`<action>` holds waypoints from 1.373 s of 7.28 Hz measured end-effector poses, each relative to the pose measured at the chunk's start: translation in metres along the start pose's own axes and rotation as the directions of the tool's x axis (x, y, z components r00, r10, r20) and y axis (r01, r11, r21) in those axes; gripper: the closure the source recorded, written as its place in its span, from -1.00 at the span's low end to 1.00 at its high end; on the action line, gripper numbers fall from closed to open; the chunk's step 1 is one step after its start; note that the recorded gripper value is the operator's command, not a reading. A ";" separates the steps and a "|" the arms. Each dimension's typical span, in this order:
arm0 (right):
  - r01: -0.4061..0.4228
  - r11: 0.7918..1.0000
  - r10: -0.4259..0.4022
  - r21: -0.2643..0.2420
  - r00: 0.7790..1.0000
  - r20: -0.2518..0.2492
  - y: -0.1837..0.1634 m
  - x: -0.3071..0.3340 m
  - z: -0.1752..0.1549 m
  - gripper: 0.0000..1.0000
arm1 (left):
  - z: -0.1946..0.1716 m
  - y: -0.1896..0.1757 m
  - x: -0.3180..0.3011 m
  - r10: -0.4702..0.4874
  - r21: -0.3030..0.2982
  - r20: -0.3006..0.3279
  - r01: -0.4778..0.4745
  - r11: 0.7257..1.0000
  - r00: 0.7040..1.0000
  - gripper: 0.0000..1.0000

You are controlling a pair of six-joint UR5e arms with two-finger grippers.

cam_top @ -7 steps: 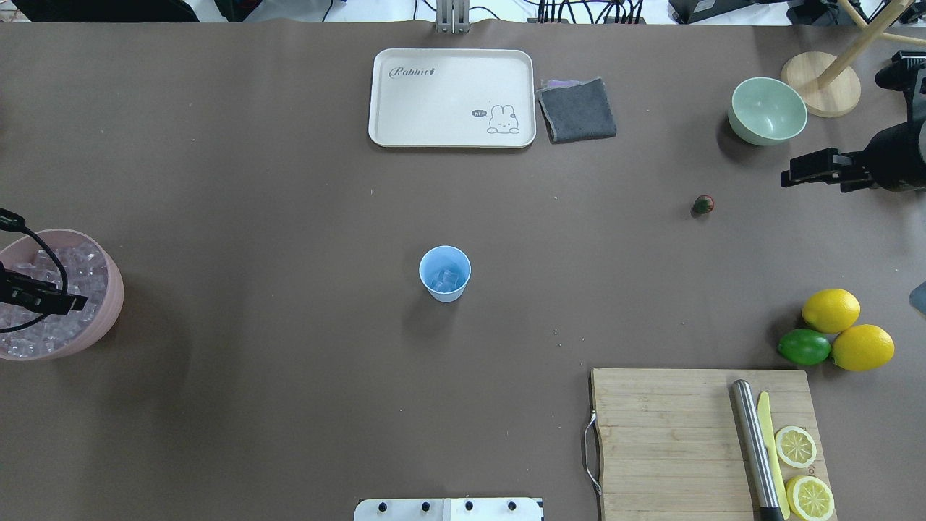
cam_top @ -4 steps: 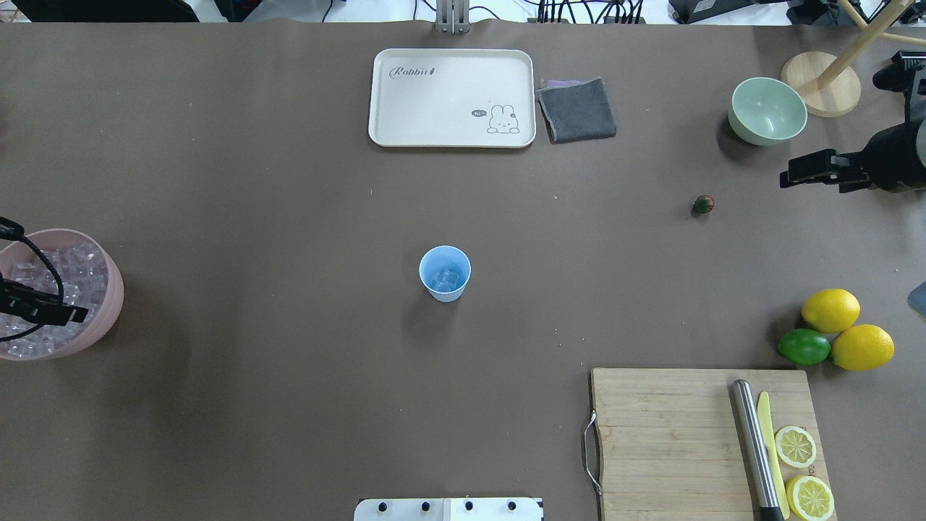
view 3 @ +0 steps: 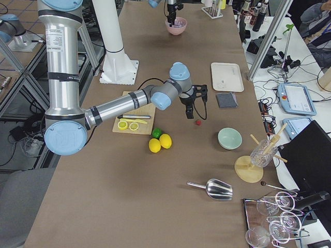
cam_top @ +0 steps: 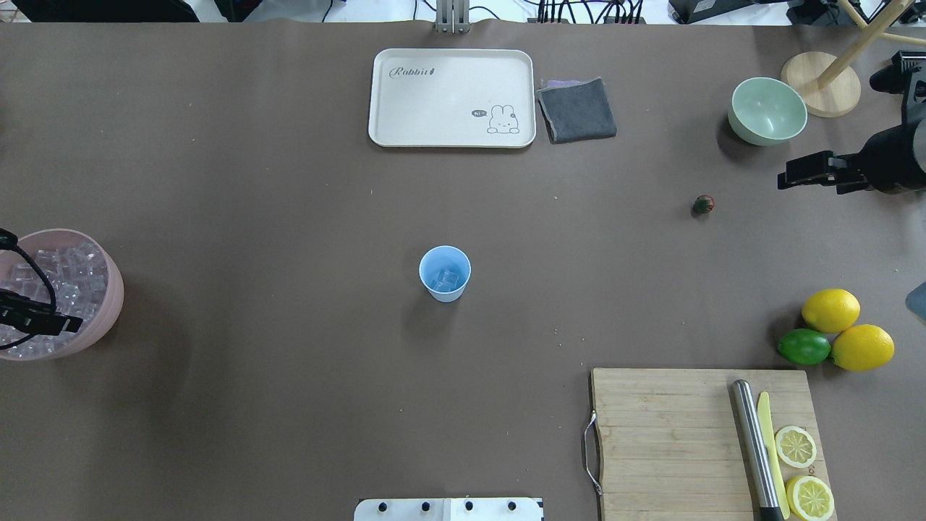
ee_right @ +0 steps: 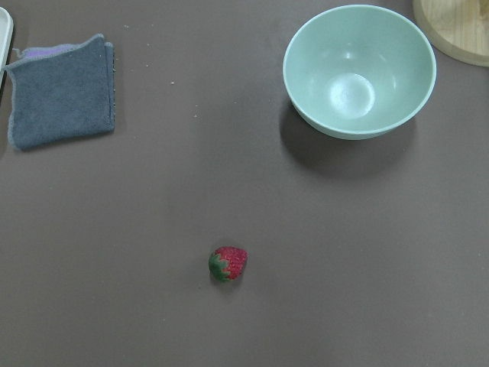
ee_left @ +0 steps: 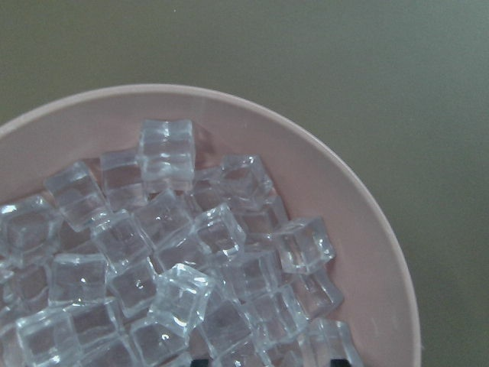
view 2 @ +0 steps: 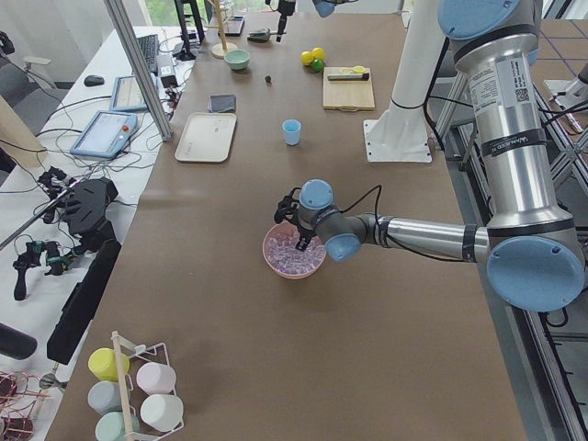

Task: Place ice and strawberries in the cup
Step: 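Lower the left gripper into the bowl and grasp another ice cube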

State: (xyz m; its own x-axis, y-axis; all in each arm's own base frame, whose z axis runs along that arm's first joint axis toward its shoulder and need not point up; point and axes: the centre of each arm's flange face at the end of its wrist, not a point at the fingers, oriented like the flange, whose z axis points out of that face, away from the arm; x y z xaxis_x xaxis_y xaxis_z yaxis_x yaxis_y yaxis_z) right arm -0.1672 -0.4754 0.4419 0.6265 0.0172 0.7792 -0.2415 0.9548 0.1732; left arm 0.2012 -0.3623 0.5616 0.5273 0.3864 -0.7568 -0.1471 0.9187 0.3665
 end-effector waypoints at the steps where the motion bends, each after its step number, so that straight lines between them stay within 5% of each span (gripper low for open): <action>1: 0.000 1.000 0.000 0.000 1.000 0.001 0.000 0.000 0.000 -1.00 | 0.001 0.001 0.000 0.002 -0.002 -0.002 -0.002 1.000 1.000 -0.18; 5: 0.000 1.000 0.000 0.000 1.000 -0.001 0.000 0.000 0.001 -1.00 | 0.007 0.002 -0.002 0.001 -0.013 0.001 -0.001 1.000 1.000 0.01; 10: 0.000 1.000 0.000 0.000 1.000 -0.001 0.000 0.000 0.001 -1.00 | 0.007 0.002 -0.002 0.002 -0.014 -0.002 -0.002 1.000 1.000 1.00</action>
State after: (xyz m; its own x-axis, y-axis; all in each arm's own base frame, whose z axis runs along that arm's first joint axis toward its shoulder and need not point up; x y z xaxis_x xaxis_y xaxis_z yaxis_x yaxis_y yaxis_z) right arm -0.1676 -0.4756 0.4426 0.6271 0.0178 0.7787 -0.2415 0.9549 0.1727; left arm 0.2062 -0.3612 0.5676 0.5254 0.3879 -0.7572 -0.1594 0.9191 0.3603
